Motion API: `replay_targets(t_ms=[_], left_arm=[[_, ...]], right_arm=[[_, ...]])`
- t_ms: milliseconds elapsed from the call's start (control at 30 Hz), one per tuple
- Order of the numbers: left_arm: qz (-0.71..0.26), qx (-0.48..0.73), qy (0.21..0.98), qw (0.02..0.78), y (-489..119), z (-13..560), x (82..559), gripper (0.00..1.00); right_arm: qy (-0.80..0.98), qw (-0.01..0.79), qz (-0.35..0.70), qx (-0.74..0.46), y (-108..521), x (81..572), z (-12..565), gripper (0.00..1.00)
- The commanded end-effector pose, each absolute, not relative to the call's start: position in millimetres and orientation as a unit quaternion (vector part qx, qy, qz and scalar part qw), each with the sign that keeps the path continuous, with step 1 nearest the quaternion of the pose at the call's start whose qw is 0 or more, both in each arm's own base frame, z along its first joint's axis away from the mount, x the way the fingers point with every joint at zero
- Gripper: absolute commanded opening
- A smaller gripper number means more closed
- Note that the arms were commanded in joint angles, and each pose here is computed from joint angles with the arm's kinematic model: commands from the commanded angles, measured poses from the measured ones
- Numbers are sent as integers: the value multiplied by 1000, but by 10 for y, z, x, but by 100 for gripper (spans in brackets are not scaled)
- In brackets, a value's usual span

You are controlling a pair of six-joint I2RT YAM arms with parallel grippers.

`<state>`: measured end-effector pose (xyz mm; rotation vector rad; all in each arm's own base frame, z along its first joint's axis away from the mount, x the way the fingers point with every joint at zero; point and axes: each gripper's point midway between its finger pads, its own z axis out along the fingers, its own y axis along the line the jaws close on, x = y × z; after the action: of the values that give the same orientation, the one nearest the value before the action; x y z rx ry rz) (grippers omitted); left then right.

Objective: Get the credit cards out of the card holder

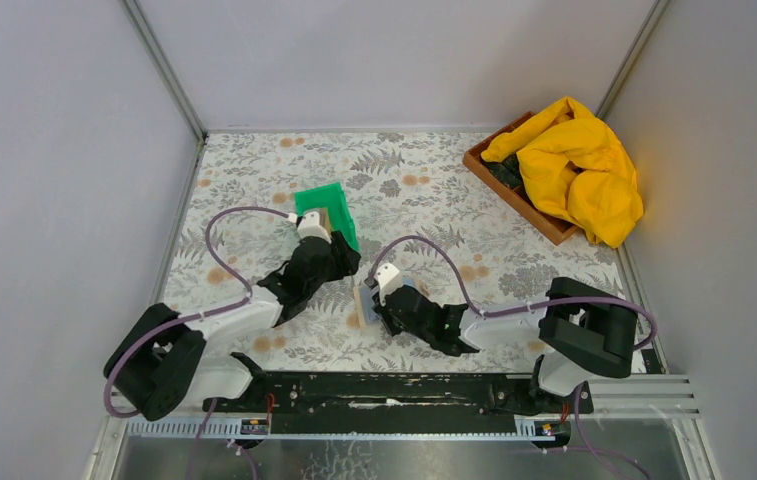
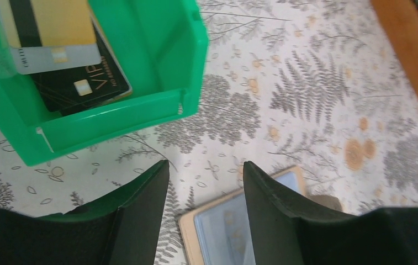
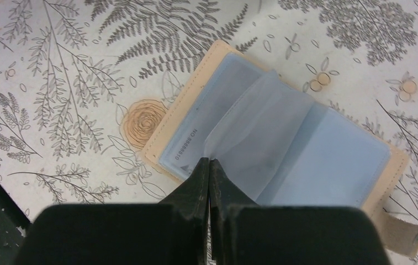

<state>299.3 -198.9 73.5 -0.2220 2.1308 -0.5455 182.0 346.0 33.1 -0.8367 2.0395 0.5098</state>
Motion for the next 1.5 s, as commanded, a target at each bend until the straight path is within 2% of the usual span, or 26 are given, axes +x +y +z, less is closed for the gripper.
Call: replay_targets(t_ms=[0,167,333,533,667,700,767,1267,1300,1467], left_arm=[[-282,-63,840,460,-2178,1030,2856,59],[-305,-30,848,433,-2402,1006,2508,58],[-300,-27,870,390,-2473,664,2202,53],[-296,-35,881,368,-2483,411,2047,37],[-287,-23,885,367,-2567,386,2076,22],[-286,-18,885,366,-2596,383,2087,15],[-283,-11,888,364,-2656,369,2107,9],[-274,21,891,360,-2986,360,2239,8],[-275,22,892,359,-3002,353,2239,7],[-283,26,889,359,-3088,383,2233,8]], right_arm=[[816,441,236,-291,3417,1885,524,0],[828,436,244,-255,3278,1981,560,0],[827,443,254,-238,3211,2018,624,0],[826,442,258,-237,3207,2014,629,0],[826,441,260,-238,3203,2003,617,0],[825,441,260,-237,3197,2009,620,0],[824,442,262,-239,3197,2002,625,0],[820,447,267,-240,3161,2004,661,0],[819,449,267,-238,3155,2008,673,2],[812,466,262,-232,3090,2039,751,33]])
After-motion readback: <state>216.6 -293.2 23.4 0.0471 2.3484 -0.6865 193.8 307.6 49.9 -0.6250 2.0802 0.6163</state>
